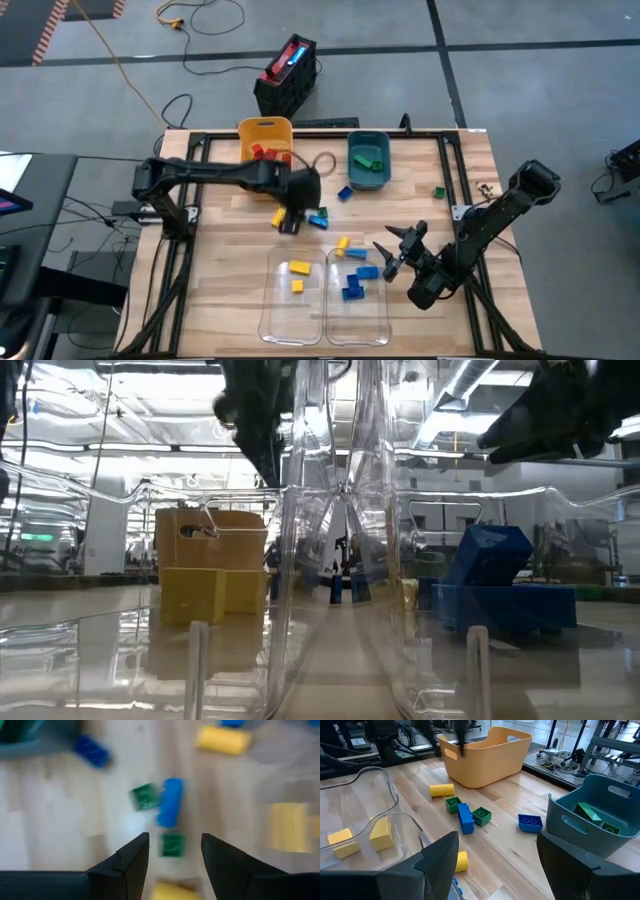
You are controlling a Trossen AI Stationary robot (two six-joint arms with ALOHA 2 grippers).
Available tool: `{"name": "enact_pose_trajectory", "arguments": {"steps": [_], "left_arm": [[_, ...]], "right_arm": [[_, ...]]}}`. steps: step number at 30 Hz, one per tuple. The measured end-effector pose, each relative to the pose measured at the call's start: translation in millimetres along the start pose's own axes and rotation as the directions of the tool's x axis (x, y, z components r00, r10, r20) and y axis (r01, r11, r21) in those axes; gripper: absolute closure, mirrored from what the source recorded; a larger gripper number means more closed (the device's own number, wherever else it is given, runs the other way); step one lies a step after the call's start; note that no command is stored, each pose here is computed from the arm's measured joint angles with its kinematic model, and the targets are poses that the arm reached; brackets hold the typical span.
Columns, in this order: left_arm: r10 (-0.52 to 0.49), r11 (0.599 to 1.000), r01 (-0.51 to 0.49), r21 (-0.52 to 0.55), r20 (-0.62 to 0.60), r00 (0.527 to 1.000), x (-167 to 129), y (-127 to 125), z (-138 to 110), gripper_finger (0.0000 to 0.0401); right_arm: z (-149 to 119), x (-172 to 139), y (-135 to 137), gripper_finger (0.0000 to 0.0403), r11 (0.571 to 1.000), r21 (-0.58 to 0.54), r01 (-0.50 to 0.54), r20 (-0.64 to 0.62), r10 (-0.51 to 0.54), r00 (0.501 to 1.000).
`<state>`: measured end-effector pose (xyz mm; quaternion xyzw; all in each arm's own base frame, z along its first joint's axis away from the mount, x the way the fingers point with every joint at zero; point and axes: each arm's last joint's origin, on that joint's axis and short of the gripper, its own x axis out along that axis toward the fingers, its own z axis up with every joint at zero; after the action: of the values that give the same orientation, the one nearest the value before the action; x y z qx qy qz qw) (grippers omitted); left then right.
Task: Sort blocks
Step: Put the blue game piece into the right transparent bin
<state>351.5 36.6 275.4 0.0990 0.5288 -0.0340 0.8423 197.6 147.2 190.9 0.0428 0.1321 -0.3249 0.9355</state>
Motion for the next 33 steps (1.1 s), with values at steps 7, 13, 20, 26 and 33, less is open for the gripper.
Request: {"name": "enact_pose_trajectory", "arguments": {"steps": [7,13,20,26,33], "left_arm": [[0.013,1.0,-0.013,0.003,-0.065,0.998,21.2,21.6,-12.4,0.0225],[-0.051,0.994,0.063,0.092,-0.129,0.99,48.5,17.8,-2.1,0.0225],[-0.063,0.989,0.087,0.121,-0.194,0.979,84.4,-0.2,13.6,0.0224],[-0.053,0.987,0.09,0.136,-0.254,0.966,101.7,-8.4,21.7,0.0207],[0.005,0.991,0.034,0.129,-0.292,0.956,105.6,-6.5,16.7,0.0187]], "right_arm": [[-0.1,0.4,-0.5,0.0118,1.0,-0.008,0.003,-0.001,-0.003,1.0],[0.1,0.4,-0.3,0.0118,1.0,-0.003,0.002,0.0,-0.002,1.0],[0.0,0.4,-0.3,0.0118,1.0,-0.002,0.002,-0.001,-0.002,1.0],[-0.2,-0.2,-0.3,0.0118,1.0,-0.004,0.0,-0.002,0.0,1.0],[-0.6,-1.5,0.0,0.0118,1.0,-0.007,-0.006,-0.004,0.006,1.0]]}}
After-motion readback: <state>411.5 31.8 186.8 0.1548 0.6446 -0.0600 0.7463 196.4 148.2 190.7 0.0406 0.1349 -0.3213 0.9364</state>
